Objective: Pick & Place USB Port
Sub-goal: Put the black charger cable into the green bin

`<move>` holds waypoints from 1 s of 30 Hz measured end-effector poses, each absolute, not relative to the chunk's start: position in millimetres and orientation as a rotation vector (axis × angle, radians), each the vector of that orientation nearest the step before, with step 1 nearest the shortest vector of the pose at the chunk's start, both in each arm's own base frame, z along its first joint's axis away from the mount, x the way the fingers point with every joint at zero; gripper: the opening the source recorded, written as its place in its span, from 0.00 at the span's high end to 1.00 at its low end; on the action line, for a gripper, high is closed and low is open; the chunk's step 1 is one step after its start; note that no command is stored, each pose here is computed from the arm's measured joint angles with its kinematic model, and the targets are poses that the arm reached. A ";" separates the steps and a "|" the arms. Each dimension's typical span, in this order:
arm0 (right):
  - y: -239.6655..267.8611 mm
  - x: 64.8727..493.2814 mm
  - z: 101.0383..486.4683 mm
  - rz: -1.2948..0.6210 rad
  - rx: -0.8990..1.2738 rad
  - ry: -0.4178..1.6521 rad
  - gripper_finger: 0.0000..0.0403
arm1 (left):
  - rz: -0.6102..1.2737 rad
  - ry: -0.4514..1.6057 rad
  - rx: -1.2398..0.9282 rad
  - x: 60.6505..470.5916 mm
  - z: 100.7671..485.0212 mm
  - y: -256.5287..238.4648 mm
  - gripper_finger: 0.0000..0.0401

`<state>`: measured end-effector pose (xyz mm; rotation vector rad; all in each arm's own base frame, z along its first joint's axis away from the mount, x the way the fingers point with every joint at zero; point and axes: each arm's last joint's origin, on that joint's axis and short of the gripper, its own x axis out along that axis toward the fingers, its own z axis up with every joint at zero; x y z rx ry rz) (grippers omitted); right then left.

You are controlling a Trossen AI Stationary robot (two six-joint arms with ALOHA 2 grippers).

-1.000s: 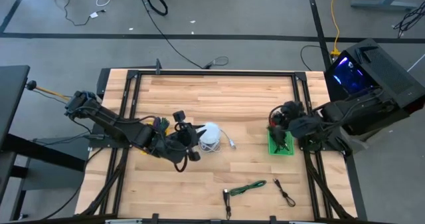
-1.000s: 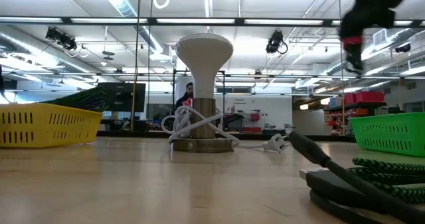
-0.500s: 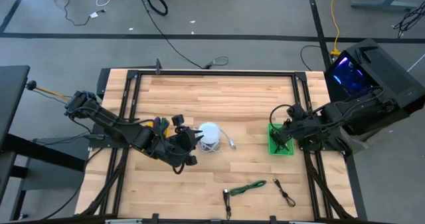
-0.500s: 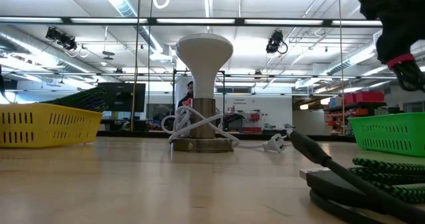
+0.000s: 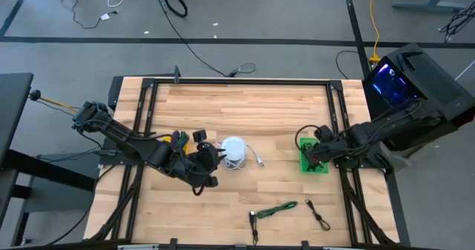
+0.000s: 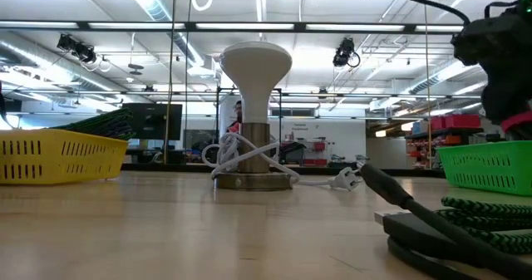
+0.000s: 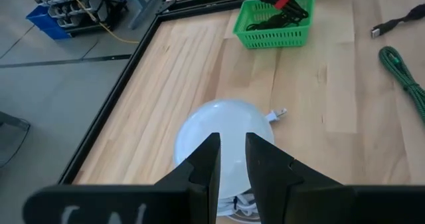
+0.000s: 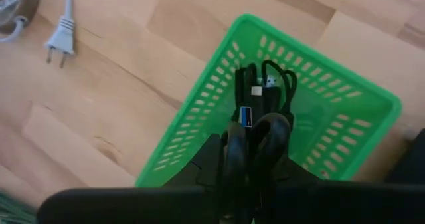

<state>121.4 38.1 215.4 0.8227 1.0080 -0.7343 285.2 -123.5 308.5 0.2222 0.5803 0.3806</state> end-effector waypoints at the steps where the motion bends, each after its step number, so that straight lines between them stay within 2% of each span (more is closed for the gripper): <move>1: 38.0 121.2 213.7 -0.736 0.822 1.010 0.92 | 0.381 0.581 0.223 285.1 308.5 -123.5 0.81; 6: 38.3 121.0 209.0 -0.726 0.822 1.023 0.90 | 0.381 0.581 0.224 285.2 308.5 -123.4 0.81; 12: 36.4 121.2 209.2 -0.735 0.746 0.988 0.72 | 0.382 0.581 0.224 285.3 308.5 -123.2 0.81; 16: 34.6 120.8 209.2 -0.742 0.698 0.982 0.65 | 0.382 0.581 0.224 285.3 308.5 -123.2 0.81; 27: 25.6 118.3 210.3 -0.814 0.587 0.962 0.58 | 0.381 0.584 0.227 285.1 308.3 -123.1 0.81; 30: 27.3 122.1 220.3 -0.755 0.617 0.975 0.59 | 0.383 0.594 0.235 284.4 307.5 -122.6 0.81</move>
